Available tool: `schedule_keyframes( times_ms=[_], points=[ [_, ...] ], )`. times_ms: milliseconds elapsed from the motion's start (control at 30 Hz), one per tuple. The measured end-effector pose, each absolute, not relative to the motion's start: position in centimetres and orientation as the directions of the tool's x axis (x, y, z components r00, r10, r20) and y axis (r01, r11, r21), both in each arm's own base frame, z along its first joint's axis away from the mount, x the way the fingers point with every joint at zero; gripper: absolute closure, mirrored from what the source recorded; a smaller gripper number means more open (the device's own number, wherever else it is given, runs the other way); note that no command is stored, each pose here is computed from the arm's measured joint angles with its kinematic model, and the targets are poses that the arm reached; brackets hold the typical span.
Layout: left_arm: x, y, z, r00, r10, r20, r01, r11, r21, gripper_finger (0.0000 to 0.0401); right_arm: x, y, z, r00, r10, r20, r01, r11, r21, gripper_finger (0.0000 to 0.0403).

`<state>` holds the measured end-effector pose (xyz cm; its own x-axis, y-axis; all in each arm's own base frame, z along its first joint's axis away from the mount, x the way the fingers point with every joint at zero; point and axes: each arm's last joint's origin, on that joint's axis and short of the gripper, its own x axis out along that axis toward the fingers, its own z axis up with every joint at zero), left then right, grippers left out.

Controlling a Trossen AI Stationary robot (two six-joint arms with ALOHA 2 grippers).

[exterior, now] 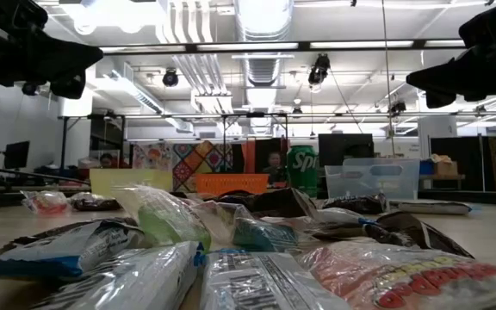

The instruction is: Organize candy in baskets

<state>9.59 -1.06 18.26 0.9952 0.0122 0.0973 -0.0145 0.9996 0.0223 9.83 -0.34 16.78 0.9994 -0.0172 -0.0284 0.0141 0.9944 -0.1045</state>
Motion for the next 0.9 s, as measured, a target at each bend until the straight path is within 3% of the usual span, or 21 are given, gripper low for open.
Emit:
schedule_keyframes(
  times_ms=[733, 900],
  points=[
    [9.59, -1.06, 18.26, 0.995, 0.012, 0.097, -0.015, 1.000, 0.025, 0.0401, 9.83, -0.34, 16.78, 0.999, -0.017, -0.029, 0.014, 0.994, -0.105, 0.0380],
    [9.58, -1.06, 18.29, 0.995, 0.012, 0.100, -0.028, 0.987, 0.159, 0.0401, 9.83, -0.34, 16.78, 0.999, -0.017, -0.028, 0.014, 0.994, -0.105, 0.0380]
  ],
)
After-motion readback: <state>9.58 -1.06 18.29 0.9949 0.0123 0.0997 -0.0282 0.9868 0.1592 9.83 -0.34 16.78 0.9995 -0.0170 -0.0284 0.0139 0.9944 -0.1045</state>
